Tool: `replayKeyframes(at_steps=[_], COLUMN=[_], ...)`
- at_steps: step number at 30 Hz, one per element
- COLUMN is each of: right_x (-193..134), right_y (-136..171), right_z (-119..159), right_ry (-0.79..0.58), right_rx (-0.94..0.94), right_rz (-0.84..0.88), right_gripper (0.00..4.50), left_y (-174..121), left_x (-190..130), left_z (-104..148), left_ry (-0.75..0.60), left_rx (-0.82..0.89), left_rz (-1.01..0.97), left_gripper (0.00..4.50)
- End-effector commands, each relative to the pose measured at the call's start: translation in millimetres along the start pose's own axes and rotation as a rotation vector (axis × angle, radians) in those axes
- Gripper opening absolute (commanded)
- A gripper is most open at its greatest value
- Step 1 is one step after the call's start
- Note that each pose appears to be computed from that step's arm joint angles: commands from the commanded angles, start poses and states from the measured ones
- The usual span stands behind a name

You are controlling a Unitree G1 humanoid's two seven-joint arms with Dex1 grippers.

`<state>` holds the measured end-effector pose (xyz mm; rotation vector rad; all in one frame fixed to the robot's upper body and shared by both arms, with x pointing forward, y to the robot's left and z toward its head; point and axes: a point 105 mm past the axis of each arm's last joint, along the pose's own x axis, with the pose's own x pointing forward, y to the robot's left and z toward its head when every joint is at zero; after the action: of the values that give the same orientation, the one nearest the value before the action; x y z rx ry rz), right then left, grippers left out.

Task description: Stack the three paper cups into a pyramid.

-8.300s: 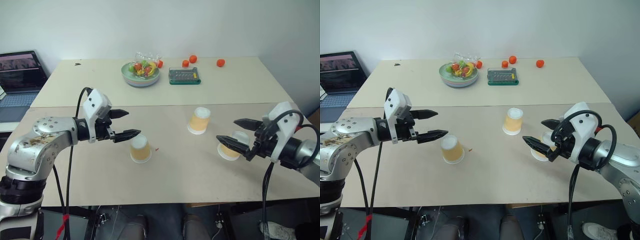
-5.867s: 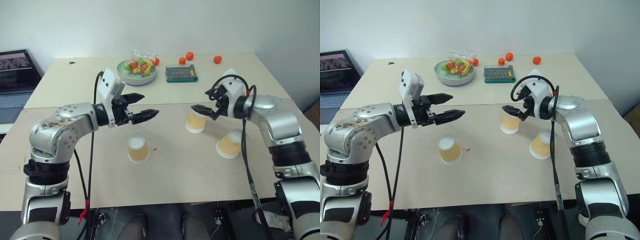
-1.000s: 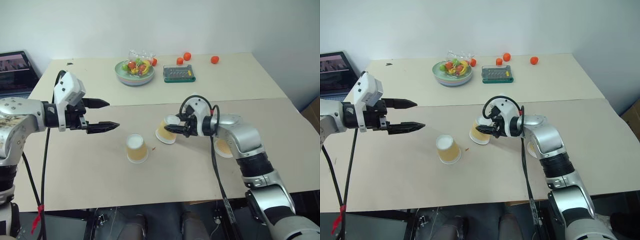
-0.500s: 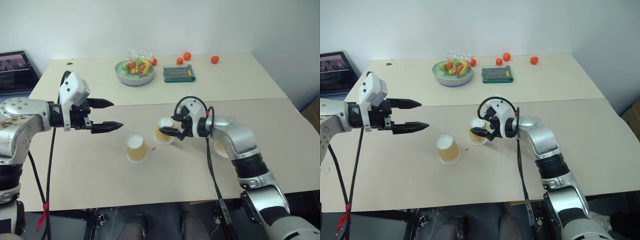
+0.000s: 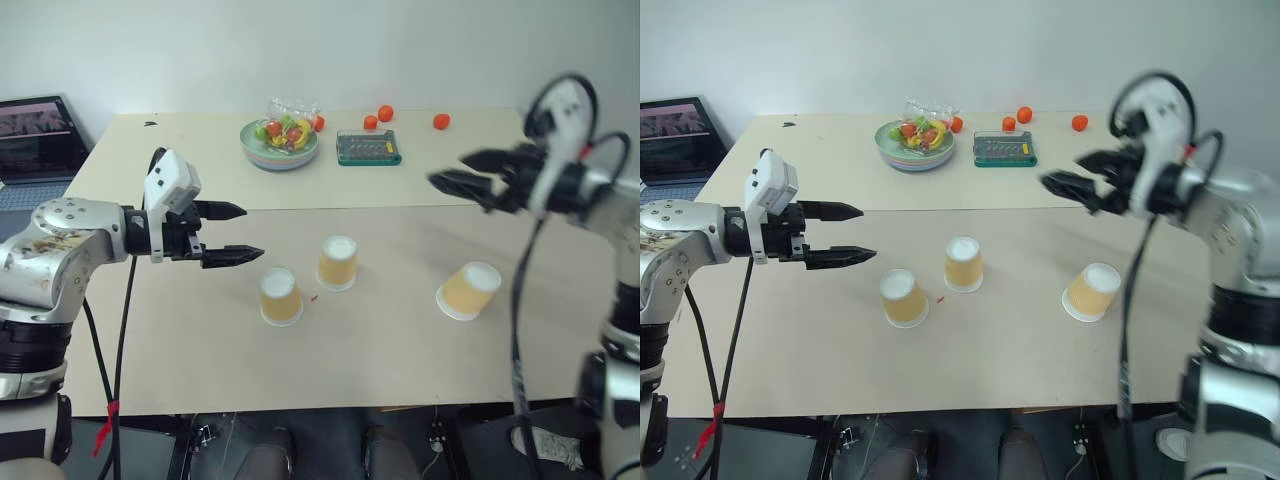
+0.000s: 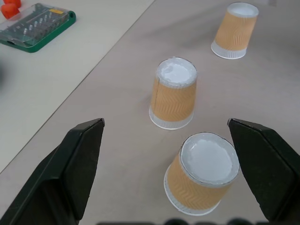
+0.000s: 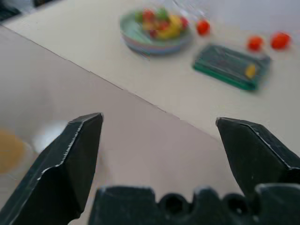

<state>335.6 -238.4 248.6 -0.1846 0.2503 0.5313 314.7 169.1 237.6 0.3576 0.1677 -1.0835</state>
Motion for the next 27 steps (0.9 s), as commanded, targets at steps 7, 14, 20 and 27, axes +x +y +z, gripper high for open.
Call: replayKeyframes(at_steps=[7,14,20,27], right_x=[-79.4,-75.3,-65.0,-48.7], right_y=[0.4,31.1,54.8,58.4], right_z=[-31.3,-49.2,-62.2,-83.2], right_ry=[0.009,-0.036,-0.049,-0.022], right_rx=[0.02,0.071,0.084,0.1], right_rz=[-0.147,-0.072,-0.005,0.01], right_gripper=[4.45,4.45,4.45,4.45], left_y=[1.8,4.2,3.5,4.1], left_x=[17.2,24.4,22.9,19.3], left_z=[14.3,17.4,19.6,24.2], left_ry=[-0.038,-0.043,-0.04,-0.035], left_rx=[0.048,0.058,0.061,0.069], left_rz=[-0.067,-0.09,-0.1,-0.096], left_gripper=[4.5,4.5,4.5,4.5])
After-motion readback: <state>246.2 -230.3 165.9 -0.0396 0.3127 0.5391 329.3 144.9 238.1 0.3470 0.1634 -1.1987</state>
